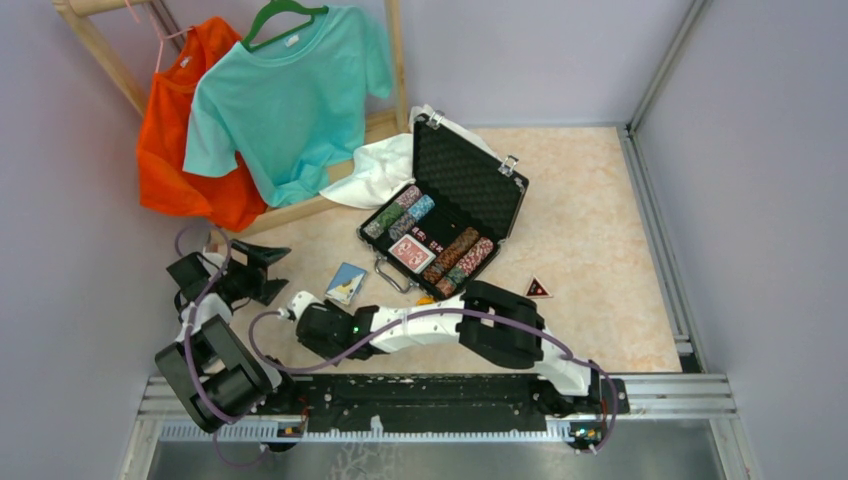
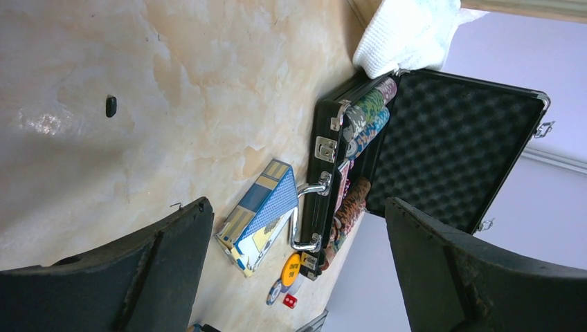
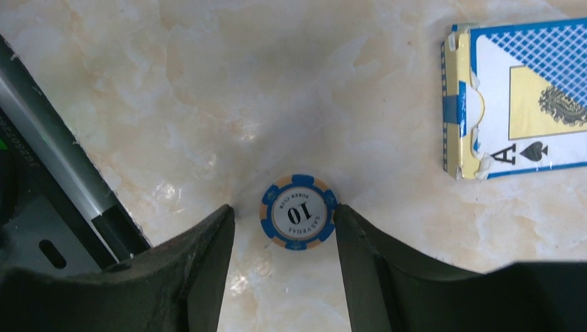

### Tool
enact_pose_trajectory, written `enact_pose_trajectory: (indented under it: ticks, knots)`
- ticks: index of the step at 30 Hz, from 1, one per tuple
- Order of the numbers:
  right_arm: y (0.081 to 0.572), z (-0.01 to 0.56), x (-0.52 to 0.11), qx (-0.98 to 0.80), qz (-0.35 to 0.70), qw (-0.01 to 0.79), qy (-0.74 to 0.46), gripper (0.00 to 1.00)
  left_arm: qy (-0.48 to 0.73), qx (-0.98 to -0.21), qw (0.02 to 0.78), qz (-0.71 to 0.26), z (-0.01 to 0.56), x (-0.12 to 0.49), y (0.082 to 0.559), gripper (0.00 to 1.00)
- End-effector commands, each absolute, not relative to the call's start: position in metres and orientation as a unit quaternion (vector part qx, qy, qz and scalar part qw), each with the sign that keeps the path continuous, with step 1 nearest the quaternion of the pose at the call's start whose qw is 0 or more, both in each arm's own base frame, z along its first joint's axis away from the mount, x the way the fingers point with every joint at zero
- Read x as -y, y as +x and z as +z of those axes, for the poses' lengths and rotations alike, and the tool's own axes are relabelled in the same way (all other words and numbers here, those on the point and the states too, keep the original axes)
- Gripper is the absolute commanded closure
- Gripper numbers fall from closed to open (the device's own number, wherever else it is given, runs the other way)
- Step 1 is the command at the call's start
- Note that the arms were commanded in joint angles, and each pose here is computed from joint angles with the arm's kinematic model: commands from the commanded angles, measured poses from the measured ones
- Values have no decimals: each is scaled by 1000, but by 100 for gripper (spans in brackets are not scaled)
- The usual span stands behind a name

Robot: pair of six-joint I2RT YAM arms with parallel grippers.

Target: Pack up texas hold em set

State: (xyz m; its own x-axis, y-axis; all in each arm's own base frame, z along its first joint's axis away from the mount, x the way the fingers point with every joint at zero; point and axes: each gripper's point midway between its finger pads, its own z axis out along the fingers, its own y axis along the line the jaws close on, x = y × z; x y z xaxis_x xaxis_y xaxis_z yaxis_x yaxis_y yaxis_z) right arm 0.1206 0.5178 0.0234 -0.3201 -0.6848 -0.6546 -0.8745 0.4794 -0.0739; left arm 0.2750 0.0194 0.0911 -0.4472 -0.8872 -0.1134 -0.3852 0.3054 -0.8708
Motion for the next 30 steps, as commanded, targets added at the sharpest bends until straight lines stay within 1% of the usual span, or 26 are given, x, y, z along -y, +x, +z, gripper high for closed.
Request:
enact_pose_trajectory:
  ticks: [1,6,15,22,25,30]
  knots:
    - [123,10,-498,-811,126,294,-490,43,-418,-743,311,-420,93,-18,275,1]
    - [128,14,-497,-811,119,302,-488,41,-417,-743,312,-422,93,-17,275,2]
    - [122,8,-496,-818,158,279,-478,41,-414,-741,308,-429,93,-15,275,2]
    - [127,1,-490,-821,143,276,-480,41,-414,-740,307,-432,93,-14,275,2]
    - [127,0,-490,-820,138,276,-482,42,-414,-740,306,-434,92,-14,275,1]
    - [124,-1,-488,-818,126,278,-488,49,-414,-738,305,-437,92,-14,274,2]
